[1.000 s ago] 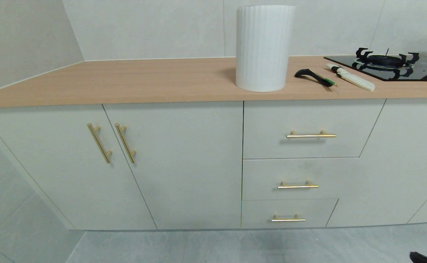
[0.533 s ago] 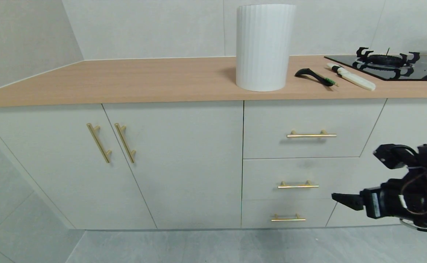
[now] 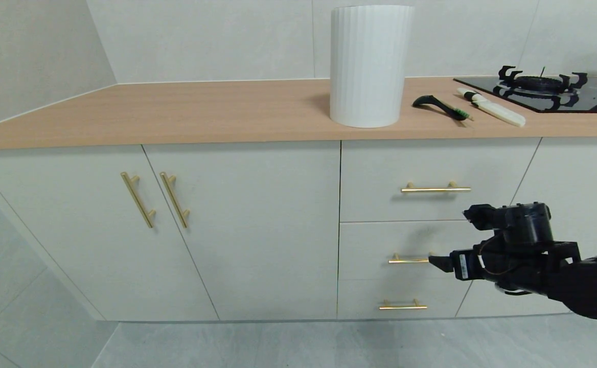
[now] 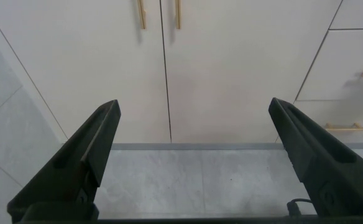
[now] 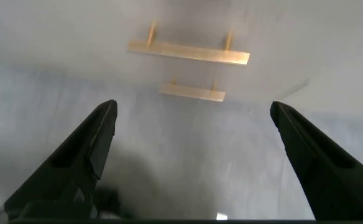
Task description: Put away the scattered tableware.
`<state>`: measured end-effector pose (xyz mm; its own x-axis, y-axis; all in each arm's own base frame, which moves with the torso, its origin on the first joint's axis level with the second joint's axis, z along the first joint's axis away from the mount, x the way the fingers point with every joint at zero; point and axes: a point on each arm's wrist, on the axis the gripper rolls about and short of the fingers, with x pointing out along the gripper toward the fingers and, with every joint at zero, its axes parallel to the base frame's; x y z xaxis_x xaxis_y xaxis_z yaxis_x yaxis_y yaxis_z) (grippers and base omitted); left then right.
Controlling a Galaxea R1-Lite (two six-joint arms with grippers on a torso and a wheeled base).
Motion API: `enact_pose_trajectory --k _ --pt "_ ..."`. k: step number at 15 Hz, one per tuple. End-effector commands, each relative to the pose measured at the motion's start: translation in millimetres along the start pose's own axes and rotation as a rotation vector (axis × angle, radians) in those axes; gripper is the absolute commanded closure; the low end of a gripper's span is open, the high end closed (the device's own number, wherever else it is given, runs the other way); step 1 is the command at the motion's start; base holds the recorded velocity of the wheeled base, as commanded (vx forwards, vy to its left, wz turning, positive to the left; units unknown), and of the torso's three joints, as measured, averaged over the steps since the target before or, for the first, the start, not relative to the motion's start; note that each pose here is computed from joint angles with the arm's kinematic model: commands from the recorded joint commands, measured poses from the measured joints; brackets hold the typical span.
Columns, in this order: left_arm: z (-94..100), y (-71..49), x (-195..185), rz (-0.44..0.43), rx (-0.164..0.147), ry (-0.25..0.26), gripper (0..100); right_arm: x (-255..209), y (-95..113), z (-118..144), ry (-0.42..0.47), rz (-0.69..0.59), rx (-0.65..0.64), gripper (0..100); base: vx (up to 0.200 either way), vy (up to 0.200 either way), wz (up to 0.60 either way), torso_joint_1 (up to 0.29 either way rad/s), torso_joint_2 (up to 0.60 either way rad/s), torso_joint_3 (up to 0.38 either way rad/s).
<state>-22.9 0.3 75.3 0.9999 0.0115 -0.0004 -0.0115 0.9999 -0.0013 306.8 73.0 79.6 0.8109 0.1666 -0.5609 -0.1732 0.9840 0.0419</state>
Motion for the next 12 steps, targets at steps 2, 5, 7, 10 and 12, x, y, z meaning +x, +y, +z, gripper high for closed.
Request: enact_pose_trajectory --k 2,5,7,10,12 --pt "0.0 0.0 0.1 0.001 0.000 0.001 0 24.0 2.1 -26.0 0.047 -0.014 -0.006 0 0.000 0.000 0.00 0.000 0.00 0.000" --pt "0.0 0.0 0.1 0.001 0.000 0.001 0 52.6 1.2 -43.5 0.028 -0.062 -0.005 0 0.000 0.000 0.00 0.000 0.00 0.000" --pt "0.0 0.0 0.1 0.001 0.000 0.001 0 64.2 0.6 -46.3 -0.049 -0.092 0.004 0 0.000 0.000 0.00 0.000 0.00 0.000" --pt "0.0 0.0 0.1 0.001 0.000 0.001 0 75.3 -0.6 -49.6 -0.090 -0.104 0.011 0 0.000 0.000 0.00 0.000 0.00 0.000" --pt "0.0 0.0 0.1 0.001 0.000 0.001 0 84.5 -0.1 -51.6 -0.119 -0.110 0.025 0 0.000 0.000 0.00 0.000 0.00 0.000"
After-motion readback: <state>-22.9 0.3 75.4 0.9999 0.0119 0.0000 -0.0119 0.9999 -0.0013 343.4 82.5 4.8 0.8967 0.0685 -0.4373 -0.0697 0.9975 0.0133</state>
